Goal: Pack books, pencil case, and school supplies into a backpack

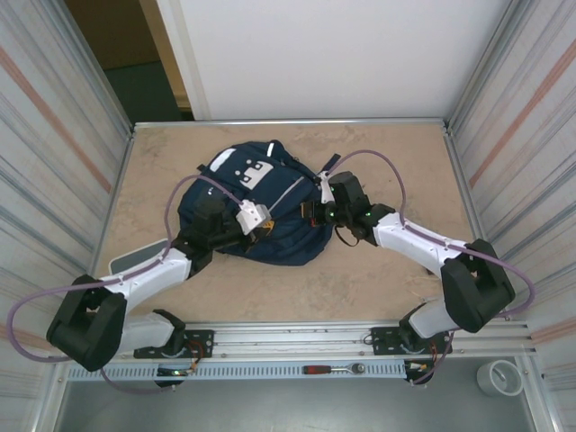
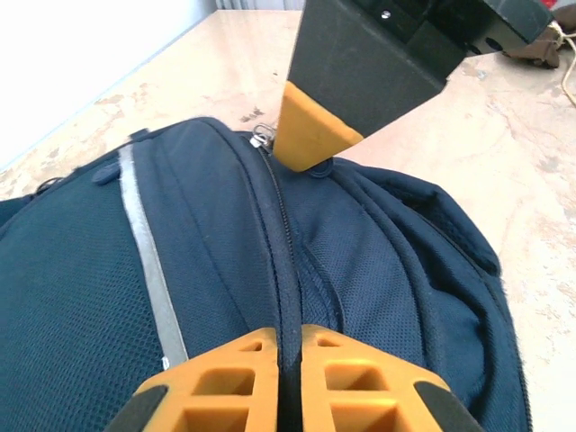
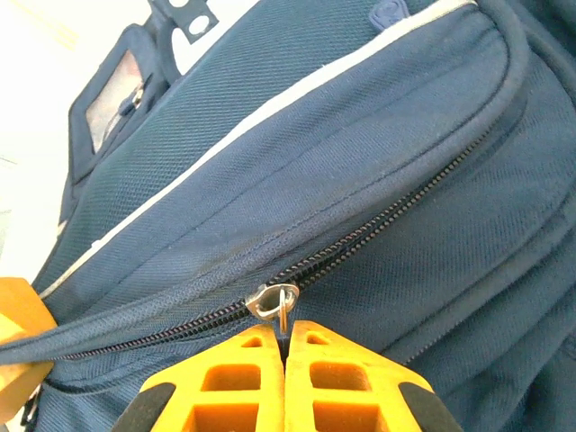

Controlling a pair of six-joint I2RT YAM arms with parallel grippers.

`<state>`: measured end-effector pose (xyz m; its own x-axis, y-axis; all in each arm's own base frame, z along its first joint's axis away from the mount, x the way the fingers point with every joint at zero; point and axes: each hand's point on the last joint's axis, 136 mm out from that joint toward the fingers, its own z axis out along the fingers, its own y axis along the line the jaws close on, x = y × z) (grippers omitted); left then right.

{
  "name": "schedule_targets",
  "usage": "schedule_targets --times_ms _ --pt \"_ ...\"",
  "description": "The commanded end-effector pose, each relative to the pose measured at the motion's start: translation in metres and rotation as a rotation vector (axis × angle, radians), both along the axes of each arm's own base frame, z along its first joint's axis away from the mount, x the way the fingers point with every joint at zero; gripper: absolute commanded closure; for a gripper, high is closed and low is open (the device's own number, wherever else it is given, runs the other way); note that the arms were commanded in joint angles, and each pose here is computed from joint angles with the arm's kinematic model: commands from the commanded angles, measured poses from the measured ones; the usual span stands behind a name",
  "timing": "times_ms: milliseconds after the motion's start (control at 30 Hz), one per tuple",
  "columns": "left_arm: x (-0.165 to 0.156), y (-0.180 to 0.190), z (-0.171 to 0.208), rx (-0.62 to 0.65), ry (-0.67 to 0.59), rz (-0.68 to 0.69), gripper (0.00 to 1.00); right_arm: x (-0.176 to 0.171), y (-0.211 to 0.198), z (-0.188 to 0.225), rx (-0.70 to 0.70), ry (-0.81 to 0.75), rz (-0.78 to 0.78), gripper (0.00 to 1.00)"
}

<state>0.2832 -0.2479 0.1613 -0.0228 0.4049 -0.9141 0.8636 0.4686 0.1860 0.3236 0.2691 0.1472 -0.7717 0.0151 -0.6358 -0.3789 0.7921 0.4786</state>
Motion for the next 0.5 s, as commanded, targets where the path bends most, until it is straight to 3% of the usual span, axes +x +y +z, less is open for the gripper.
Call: schedule_targets --times_ms 0,67,200,300,467 --pt "0.031 0.027 0.002 0.012 0.001 0.185 0.99 0.014 -0.011 -0.008 -0.056 -0.006 -0.072 1.0" --pt "0.033 0.026 -0.002 0.025 0.026 0.187 0.94 0.009 -0.003 -0.007 -0.049 -0.014 -0.051 1.0" --pt "0.026 0.018 0.004 0.02 0.062 0.131 0.7 0.002 0.007 0.0 -0.02 -0.021 -0.027 1.0" --pt "0.017 0.008 0.012 0.033 0.043 0.094 0.58 -0.004 0.014 0.011 0.005 -0.038 -0.01 1.0" --pt "0.004 -0.003 0.025 0.032 -0.002 0.06 0.46 -0.013 0.025 0.031 0.046 -0.064 0.017 1.0"
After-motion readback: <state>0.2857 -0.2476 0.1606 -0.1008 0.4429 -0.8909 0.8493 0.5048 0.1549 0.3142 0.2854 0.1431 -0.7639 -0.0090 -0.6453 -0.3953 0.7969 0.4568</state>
